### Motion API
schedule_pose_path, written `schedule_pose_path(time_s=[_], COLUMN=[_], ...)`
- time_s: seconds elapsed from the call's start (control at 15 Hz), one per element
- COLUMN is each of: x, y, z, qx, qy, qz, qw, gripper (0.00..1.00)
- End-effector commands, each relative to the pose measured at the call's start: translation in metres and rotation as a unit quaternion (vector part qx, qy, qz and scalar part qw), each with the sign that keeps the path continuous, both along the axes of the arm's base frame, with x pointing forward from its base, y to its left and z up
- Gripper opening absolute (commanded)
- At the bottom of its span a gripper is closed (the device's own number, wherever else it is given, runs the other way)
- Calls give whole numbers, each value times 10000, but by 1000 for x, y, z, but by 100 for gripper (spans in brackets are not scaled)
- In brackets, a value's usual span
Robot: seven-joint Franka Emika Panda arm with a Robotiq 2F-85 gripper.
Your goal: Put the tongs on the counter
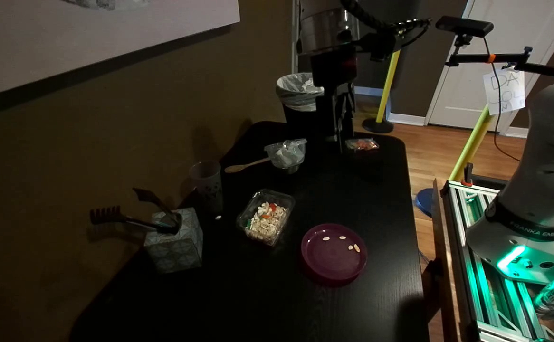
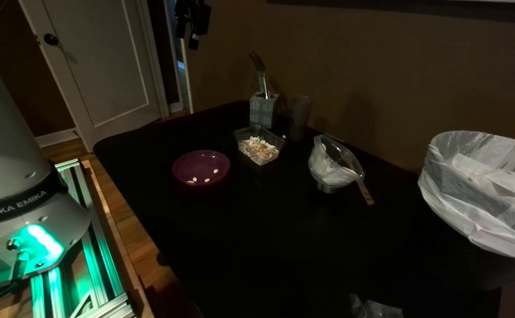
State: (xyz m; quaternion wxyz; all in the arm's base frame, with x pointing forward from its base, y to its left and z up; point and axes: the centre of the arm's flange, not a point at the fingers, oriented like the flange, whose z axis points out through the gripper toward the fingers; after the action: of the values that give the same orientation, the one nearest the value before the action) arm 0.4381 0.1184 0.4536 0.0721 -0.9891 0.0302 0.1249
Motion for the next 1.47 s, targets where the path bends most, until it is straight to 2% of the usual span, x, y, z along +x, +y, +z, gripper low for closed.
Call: schedule_pose_path(time_s=[0.0,0.2,0.53,0.87,1.13,1.27,1.33,1.4], x=[3,12,35,57,77,85,72,73], y=[0,2,12,25,26,27,24,24], z=[-2,-6,-19,-38,-54,-61,-53,-56], qx=[38,78,-121,-442,-466,-194,-327,-323], qy=[-99,-330,-941,-1349,-1670,-1538,-1608,-1578], qz=[10,-19,16,212,130,115,164,165], qw=[9999,9994,9955,9896,9848,9878,9863,9868], gripper=[100,100,100,100,100,100,100,100])
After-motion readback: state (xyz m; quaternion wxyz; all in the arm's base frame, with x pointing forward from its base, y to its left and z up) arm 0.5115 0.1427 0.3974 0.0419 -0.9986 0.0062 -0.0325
